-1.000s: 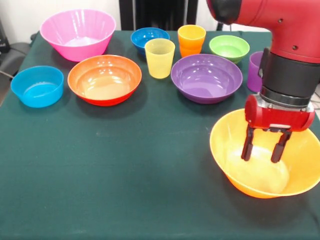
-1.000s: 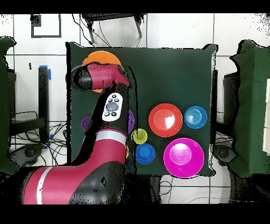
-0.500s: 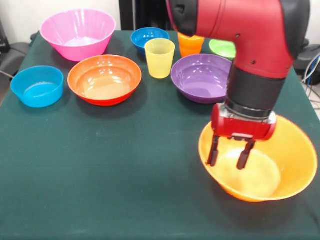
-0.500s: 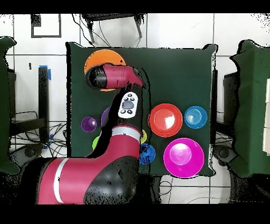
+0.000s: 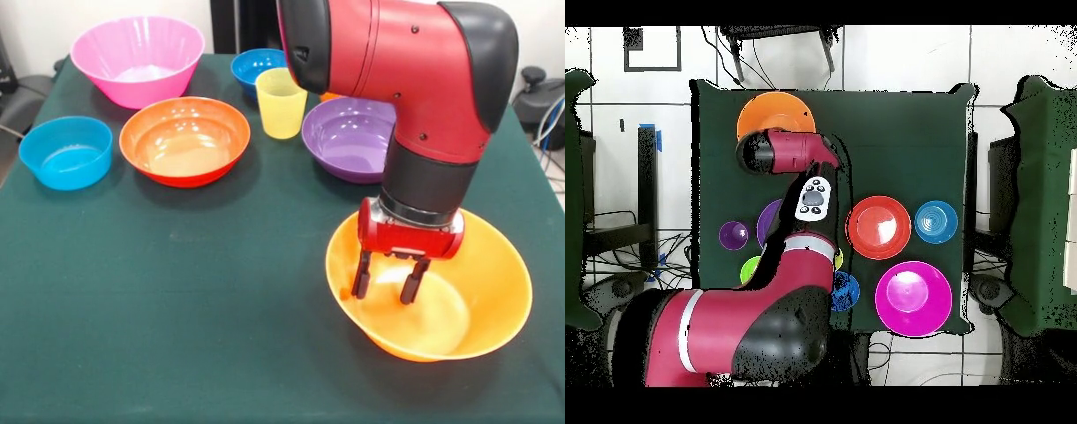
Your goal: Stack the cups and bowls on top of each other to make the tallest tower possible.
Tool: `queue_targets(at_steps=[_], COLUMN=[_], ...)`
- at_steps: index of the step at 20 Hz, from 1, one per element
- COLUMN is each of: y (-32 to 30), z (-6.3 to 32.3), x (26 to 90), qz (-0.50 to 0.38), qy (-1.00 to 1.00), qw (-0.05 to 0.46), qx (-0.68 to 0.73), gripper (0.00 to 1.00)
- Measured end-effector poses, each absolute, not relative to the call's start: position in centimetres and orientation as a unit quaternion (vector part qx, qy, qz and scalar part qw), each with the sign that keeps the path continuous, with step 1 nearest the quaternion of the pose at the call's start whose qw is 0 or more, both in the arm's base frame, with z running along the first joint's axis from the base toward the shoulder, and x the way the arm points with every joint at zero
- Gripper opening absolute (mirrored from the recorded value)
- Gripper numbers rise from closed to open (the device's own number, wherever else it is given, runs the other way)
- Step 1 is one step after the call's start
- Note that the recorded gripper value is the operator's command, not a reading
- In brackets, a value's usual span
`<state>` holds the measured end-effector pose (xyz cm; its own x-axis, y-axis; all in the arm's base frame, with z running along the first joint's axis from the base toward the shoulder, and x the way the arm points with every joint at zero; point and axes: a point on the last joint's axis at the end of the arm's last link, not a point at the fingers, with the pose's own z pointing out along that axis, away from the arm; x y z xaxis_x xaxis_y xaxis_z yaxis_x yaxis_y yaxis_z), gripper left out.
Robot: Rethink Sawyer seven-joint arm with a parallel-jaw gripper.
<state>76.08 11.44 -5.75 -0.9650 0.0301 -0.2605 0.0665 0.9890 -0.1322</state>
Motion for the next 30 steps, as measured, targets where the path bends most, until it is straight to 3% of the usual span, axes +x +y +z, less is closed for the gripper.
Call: queue_targets(at_steps=[9, 16, 23, 30], y=[11.8, 12.4, 15.6, 20.6], z=[-5.9, -3.7, -0.1, 0.6], x=[75.7, 75.2, 76.3, 76.8], qz=[-0.064, -0.061, -0.057, -0.050], qy=[0.989, 0.989, 0.985, 0.983], qw=[0.134, 0.134, 0.160, 0.178], qx=[0.025, 0.027, 0.010, -0.011], gripper=[1.00, 1.00, 1.00, 1.00])
